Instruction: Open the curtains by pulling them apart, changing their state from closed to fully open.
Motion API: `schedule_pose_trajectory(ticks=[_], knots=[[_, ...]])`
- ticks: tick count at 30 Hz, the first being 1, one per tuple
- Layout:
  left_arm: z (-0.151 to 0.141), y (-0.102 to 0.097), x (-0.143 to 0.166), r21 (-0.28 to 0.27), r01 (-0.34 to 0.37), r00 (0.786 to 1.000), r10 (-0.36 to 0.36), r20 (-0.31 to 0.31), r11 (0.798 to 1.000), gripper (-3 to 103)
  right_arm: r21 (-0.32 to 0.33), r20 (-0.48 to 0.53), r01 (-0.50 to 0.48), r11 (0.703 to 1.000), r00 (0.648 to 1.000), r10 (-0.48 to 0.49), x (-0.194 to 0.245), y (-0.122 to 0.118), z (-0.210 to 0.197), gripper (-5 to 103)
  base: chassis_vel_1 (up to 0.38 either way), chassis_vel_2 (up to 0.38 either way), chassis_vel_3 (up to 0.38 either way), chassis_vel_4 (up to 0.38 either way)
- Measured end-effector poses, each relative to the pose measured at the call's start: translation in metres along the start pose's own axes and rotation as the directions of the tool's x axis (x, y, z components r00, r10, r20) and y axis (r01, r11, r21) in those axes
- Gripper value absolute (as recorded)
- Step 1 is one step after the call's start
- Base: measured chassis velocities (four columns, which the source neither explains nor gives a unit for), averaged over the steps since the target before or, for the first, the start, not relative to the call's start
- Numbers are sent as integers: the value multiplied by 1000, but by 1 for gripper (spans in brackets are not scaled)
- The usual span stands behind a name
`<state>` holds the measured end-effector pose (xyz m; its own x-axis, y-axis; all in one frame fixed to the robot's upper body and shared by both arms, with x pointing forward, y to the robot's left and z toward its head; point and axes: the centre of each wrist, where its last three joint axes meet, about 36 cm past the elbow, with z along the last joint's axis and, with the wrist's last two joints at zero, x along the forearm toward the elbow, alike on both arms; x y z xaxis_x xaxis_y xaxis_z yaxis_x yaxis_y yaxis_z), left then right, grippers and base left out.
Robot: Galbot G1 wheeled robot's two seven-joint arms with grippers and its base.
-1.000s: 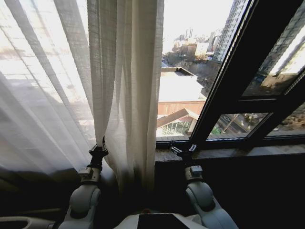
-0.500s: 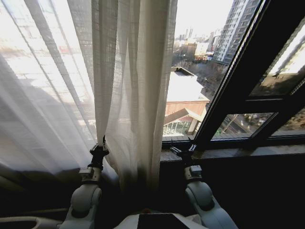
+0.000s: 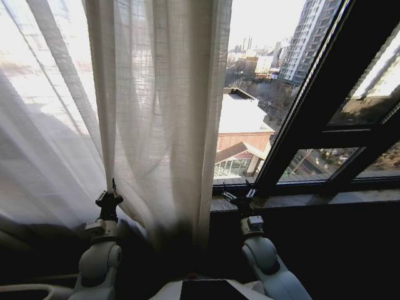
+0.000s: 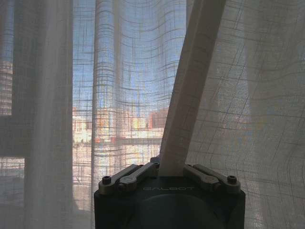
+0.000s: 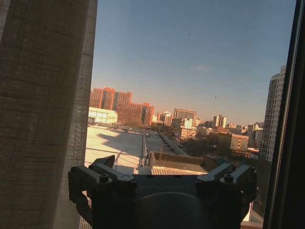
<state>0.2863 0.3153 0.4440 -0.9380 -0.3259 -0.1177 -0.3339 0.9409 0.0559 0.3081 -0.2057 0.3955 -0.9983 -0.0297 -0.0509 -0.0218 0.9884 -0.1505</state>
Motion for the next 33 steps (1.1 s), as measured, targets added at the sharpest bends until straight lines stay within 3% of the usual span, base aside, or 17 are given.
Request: schedule_pose_trajectory(ticks=[2,3,6,7,10,11,13,17,18,21,24,25,26,27,29,30,33], knots=[[-1,28,-5,-10,76,997,-76,5,997,0,0,0,5,1000,1000,-5,-1,1,1,100,0,0,0,0],[-1,28,-5,-10,76,997,-76,5,997,0,0,0,5,1000,1000,-5,-1,1,1,100,0,0,0,0],[2,65,-11,-20,183,983,-183,-1,983,0,-2,0,14,1000,1000,-14,-3,4,2,100,0,0,0,0],[2,65,-11,-20,183,983,-183,-1,983,0,-2,0,14,1000,1000,-14,-3,4,2,100,0,0,0,0],[7,97,-14,-40,295,955,-296,-16,955,0,-2,-1,21,1000,1000,-21,-5,5,3,100,0,0,0,0],[7,97,-14,-40,295,955,-296,-16,955,0,-2,-1,21,1000,1000,-21,-5,5,3,100,0,0,0,0],[12,121,-15,-74,386,921,-388,-22,920,0,-2,-4,25,1000,1000,-25,-6,6,5,100,0,0,0,0],[12,128,-16,-93,434,898,-439,-38,896,0,-3,-9,30,1000,1000,-30,-7,8,8,100,0,0,0,0],[11,126,-16,-96,433,898,-438,-42,896,-3,-4,-9,31,1000,999,-31,-8,8,8,100,0,0,0,0],[8,116,-14,-95,386,919,-392,-48,918,3,-5,-11,33,999,999,-33,-9,9,9,100,0,0,0,0],[3,95,-7,-89,217,974,-222,-49,972,19,-7,-14,28,1000,1000,-28,-10,9,10,100,0,0,0,0],[2,90,-5,-89,176,983,-180,-44,980,19,-7,-15,26,1000,1000,-26,-10,9,11,100,0,0,0,0],[2,90,-5,-89,176,983,-180,-44,980,19,-7,-15,26,1000,1000,-26,-10,9,11,100,0,0,0,0],[1,78,0,-88,108,993,-113,-43,990,30,-6,-18,21,1000,1000,-21,-10,8,12,100,0,0,0,0],[-3,59,8,-66,33,998,-37,-60,997,35,-6,-24,17,1000,1000,-17,-10,7,14,100,0,0,0,0],[-3,59,8,-66,33,998,-37,-60,997,35,-6,-24,17,1000,1000,-17,-10,7,14,100,0,0,0,0],[-9,32,18,-14,-48,994,46,-97,999,52,-7,-33,11,1000,999,-11,-10,7,18,100,0,0,0,0]])
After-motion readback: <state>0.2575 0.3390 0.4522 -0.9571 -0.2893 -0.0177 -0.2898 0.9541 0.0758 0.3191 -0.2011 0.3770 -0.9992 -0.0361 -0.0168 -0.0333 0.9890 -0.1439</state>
